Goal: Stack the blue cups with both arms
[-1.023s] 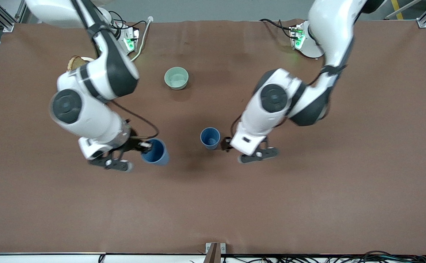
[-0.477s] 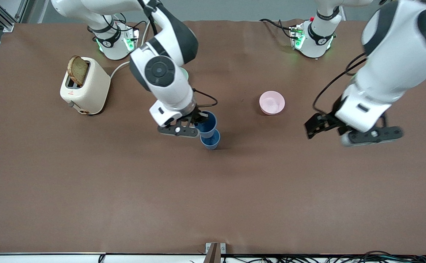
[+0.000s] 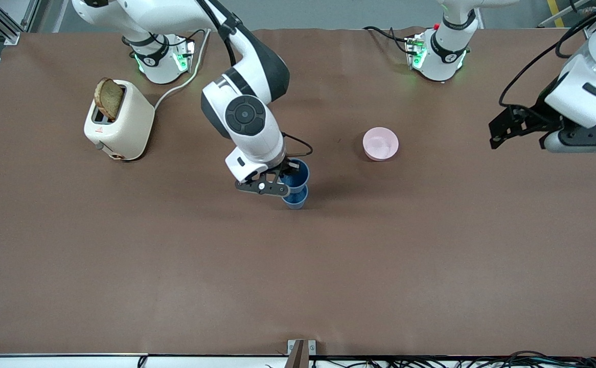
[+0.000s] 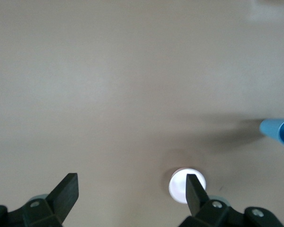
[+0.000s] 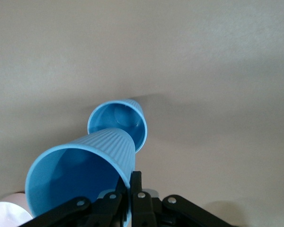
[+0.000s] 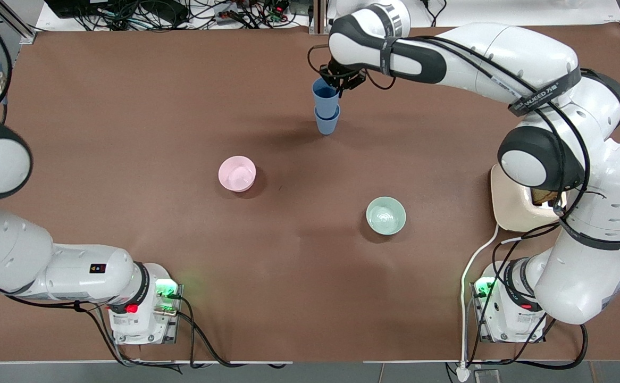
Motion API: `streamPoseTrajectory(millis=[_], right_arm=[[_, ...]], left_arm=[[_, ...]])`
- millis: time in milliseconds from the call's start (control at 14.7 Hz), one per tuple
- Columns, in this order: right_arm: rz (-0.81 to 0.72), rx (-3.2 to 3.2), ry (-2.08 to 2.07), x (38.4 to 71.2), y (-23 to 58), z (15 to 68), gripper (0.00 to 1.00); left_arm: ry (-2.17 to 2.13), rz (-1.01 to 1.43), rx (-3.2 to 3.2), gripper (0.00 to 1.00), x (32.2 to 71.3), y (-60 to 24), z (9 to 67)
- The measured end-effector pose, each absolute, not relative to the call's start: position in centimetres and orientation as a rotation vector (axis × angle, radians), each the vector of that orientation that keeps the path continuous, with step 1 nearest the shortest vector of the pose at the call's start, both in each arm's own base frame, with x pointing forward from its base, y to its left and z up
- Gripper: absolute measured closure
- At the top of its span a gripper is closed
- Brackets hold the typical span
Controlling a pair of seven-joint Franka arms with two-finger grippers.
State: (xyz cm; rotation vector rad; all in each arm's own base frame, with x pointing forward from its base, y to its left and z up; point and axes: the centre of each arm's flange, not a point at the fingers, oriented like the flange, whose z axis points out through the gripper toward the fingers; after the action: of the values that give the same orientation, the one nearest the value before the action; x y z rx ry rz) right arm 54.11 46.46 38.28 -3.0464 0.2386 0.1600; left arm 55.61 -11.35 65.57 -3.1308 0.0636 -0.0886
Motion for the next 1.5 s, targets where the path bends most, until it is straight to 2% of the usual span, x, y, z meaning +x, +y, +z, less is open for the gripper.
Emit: streamPoseTrajectory(millis=[409, 1295, 1432, 1500], right_arm=[[0.153, -3.048, 0.233, 54.0, 47.0, 37.0, 0.95], [0.14, -3.05, 0.259, 55.0, 46.5, 35.2, 0.95], [0.141, -3.051, 0.26, 55.0, 46.4, 35.0, 0.92], [0.143, -3.052, 0.26, 55.0, 46.4, 34.9, 0.85]], left_arm=[[0.062, -0.031, -3.137, 0.0, 52.4, -6.3, 64.8], [0.111, -0.049, -3.136, 0.0, 51.6, -8.3, 65.4], [0.113, -0.048, -3.136, 0.0, 51.6, -8.4, 65.4], [0.113, -0.048, -3.136, 0.0, 51.6, -8.3, 65.4]])
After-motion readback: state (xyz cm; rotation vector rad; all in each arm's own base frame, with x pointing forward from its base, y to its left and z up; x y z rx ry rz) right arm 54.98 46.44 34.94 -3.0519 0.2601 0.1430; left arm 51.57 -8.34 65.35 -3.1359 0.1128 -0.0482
